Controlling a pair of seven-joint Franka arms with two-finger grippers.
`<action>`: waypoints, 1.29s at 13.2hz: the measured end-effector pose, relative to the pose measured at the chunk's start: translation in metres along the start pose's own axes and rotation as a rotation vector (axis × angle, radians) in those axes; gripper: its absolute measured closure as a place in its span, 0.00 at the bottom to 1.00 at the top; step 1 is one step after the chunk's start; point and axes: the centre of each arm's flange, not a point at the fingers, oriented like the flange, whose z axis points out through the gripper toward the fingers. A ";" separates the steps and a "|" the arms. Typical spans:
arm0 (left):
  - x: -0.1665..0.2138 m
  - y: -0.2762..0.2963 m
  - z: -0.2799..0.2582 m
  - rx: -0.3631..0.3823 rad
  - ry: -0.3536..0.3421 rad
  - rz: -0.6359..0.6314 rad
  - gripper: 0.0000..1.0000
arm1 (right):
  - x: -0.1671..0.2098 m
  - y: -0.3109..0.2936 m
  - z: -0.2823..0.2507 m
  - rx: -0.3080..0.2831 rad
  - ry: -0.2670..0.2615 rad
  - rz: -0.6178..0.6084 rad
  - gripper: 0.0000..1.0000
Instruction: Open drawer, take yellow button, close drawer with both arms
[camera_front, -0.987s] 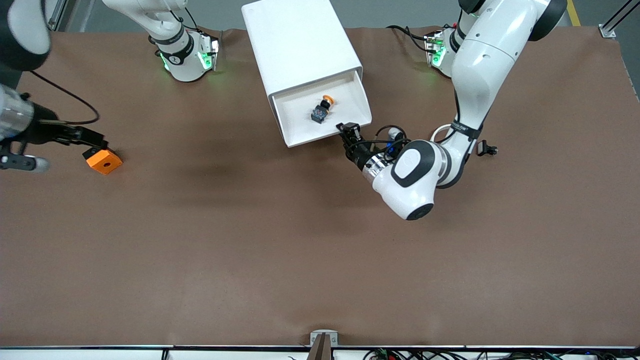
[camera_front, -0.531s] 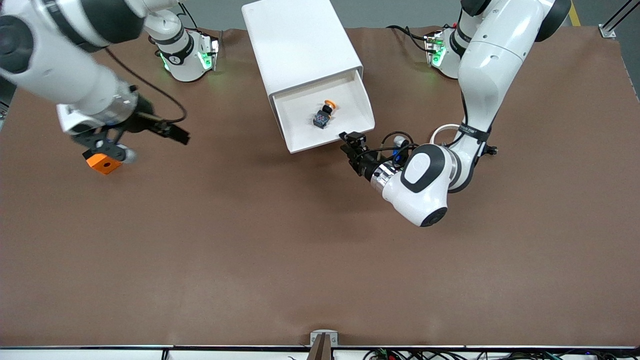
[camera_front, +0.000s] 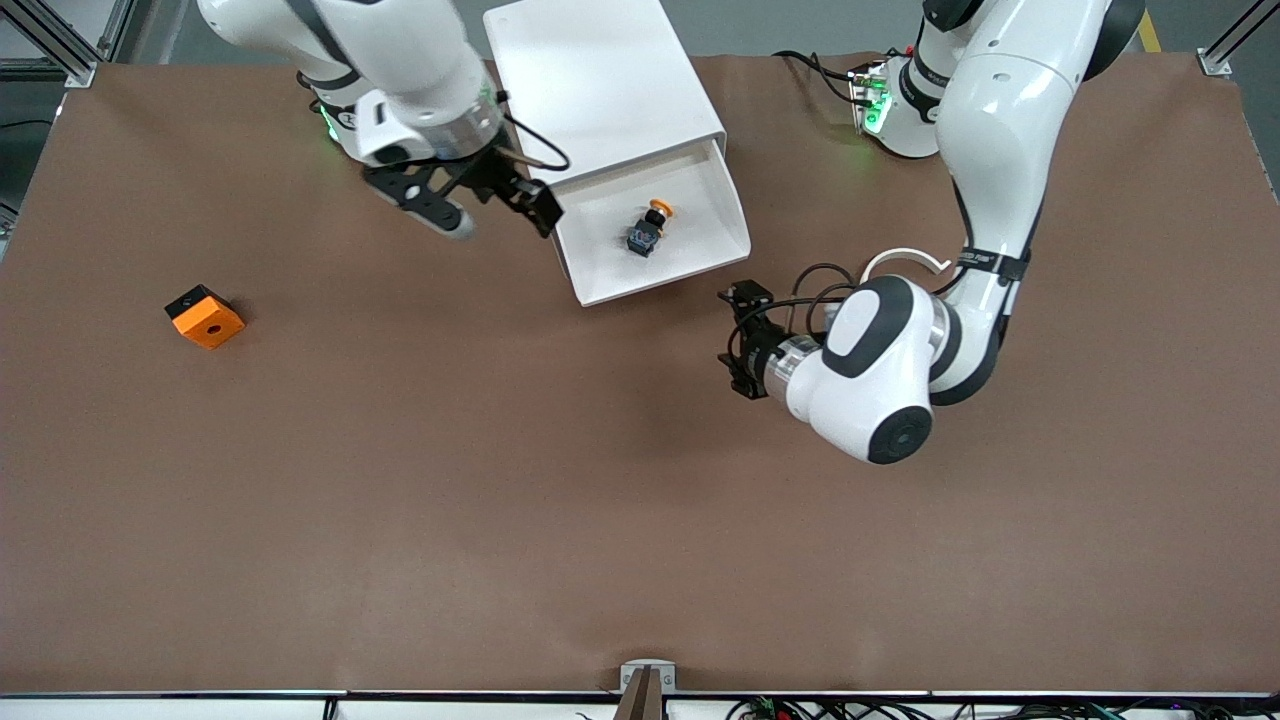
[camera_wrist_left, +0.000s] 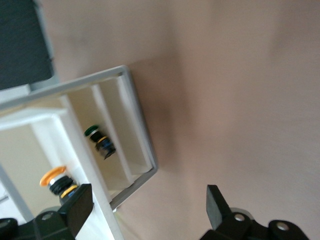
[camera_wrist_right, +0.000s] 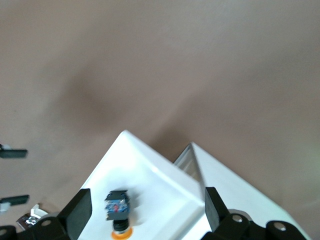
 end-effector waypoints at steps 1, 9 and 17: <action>0.008 -0.002 -0.020 -0.048 0.019 0.073 0.00 | -0.012 -0.009 0.011 -0.001 0.013 0.014 0.00; 0.078 -0.019 -0.137 -0.231 0.229 0.851 0.00 | -0.109 -0.063 0.129 -0.026 0.101 0.075 0.00; 0.126 -0.040 -0.203 -0.264 0.504 1.207 0.00 | -0.113 -0.069 0.153 -0.050 0.147 0.063 0.00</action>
